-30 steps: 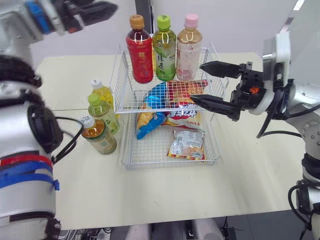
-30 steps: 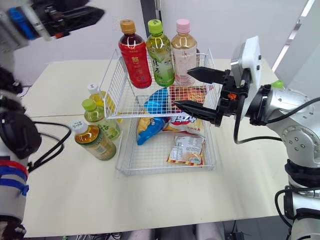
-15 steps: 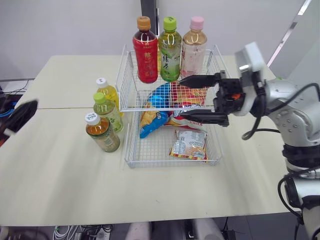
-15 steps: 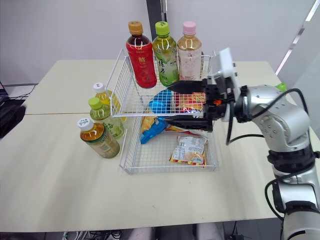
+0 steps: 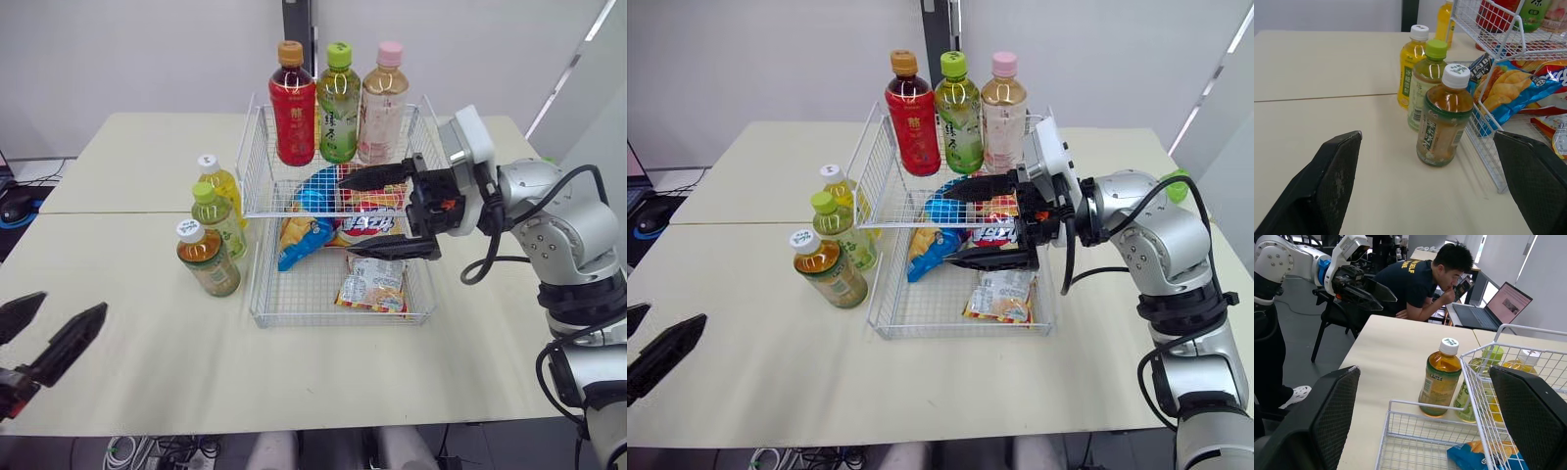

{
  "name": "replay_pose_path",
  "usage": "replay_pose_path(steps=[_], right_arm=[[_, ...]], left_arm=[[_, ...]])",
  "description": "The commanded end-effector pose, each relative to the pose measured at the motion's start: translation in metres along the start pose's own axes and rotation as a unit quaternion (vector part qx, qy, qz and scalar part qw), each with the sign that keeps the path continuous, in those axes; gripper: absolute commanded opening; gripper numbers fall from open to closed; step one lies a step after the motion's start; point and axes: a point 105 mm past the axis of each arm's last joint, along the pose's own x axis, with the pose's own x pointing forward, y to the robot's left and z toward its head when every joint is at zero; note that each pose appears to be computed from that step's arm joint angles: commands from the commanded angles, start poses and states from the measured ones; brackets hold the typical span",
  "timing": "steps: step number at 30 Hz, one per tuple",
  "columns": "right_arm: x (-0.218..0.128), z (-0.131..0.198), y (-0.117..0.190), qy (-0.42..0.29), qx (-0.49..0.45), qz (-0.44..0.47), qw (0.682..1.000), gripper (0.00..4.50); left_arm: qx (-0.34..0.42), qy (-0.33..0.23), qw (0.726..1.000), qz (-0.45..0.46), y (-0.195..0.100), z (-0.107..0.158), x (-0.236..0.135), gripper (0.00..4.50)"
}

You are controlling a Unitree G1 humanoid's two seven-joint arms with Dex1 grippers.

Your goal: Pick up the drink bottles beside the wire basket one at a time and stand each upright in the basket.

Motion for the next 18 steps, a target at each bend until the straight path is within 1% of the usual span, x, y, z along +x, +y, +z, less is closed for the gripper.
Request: replay_pose_path(steps=[1,8,14,18], right_arm=[[-0.004,0.015,-0.002,-0.014,-0.026,-0.021,0.999,4.5],[-0.008,0.035,-0.006,-0.048,-0.027,-0.058,0.997,4.5],[-0.009,0.036,-0.008,-0.047,-0.03,-0.077,0.995,4.5],[-0.01,0.036,-0.008,-0.044,-0.032,-0.085,0.995,4.5]], left_arm=[[0.016,-0.023,1.0,-0.003,-0.003,0.001,0.018,4.47],[0.018,-0.052,0.998,-0.023,-0.011,-0.008,0.062,4.47],[0.028,-0.061,0.997,-0.036,-0.015,-0.018,0.093,4.47],[0.04,-0.08,0.995,-0.037,-0.014,-0.014,0.11,4.47]])
